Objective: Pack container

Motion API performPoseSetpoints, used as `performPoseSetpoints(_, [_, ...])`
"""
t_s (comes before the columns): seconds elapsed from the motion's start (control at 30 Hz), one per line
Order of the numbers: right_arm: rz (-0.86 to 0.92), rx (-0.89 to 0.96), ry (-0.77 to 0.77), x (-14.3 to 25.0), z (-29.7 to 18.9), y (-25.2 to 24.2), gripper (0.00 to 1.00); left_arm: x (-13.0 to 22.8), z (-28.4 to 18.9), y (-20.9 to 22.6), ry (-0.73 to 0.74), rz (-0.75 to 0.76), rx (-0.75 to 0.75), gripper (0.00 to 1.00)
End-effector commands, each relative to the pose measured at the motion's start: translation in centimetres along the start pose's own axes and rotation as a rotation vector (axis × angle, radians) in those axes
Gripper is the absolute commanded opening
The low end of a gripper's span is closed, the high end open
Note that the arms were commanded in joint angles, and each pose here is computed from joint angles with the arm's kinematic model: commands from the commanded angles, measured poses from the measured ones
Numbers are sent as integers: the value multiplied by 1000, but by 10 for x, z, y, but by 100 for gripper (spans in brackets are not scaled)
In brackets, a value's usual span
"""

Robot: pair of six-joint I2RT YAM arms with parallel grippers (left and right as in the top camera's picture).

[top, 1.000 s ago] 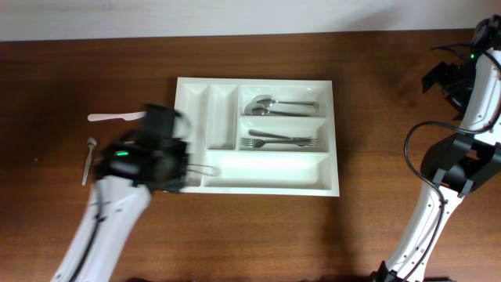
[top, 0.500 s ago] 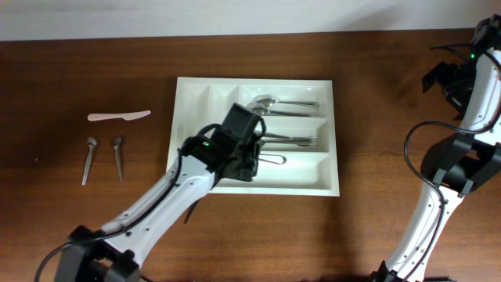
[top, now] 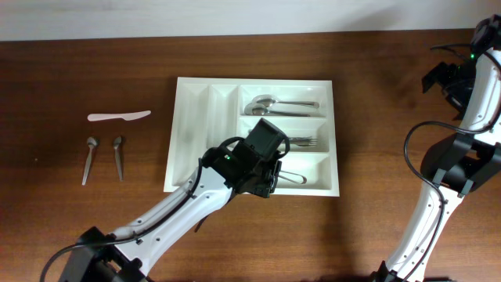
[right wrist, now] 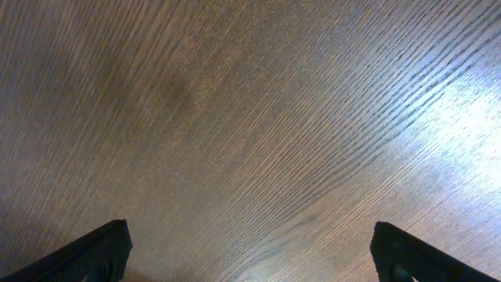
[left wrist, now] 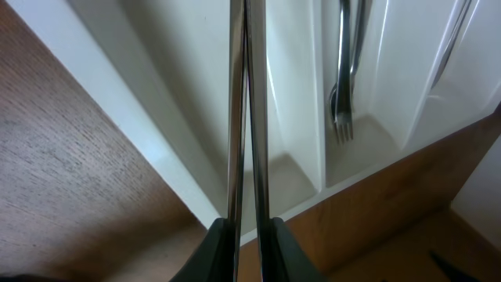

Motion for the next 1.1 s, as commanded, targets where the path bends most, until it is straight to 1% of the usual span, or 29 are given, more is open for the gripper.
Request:
performPoseSetpoints(0.0, [-4,-24,-36,0,-17,2,99,-2,2,-2,-10,-14,3,15])
performPoseSetpoints(0.13, [-4,-24,-36,0,-17,2,99,-6,2,-4,-16,-22,6,17])
performPoseSetpoints(0.33, [-4,-24,-36,0,-17,2,99,-9,12,0,-20,-31,-25,22])
performPoseSetpoints(0.57, [-4,-24,-36,0,-17,2,99,-10,23,5,-15,-35,-61,24])
performPoseSetpoints(0.63, [-4,-24,-36,0,-17,2,99,-11,23,4,-25,-35,-57,30])
performPoseSetpoints(0.7, [-4,-24,-36,0,-17,2,99,-12,23,4,-33,-34,-54,40])
performPoseSetpoints(0.77, [-4,-24,-36,0,-17,2,99,-13,23,4,-37,-34,-52,59])
performPoseSetpoints(0.8, [-4,-24,-36,0,-17,2,99,-13,23,4,-39,-34,-51,65])
performPoseSetpoints(0.97, [-4,-24,-36,0,-17,2,99,-16,23,-6,-34,-41,-11,70])
performPoseSetpoints(1.03, [-4,-24,-36,0,-17,2,99,-17,22,-16,-24,-36,33,70])
performPoseSetpoints(1.07, [-4,-24,-36,0,-17,2,99,-19,19,-28,-24,5,79,70])
Point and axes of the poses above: each gripper's point midway between its finger pads, its own z axis out along the fingers, its own y axis along the line the jaws close on, x = y × z, the point moved 4 cm from there along -z, back along the fingers, and after that the axes turned 2 degrees about z, right-handed, at the moved point
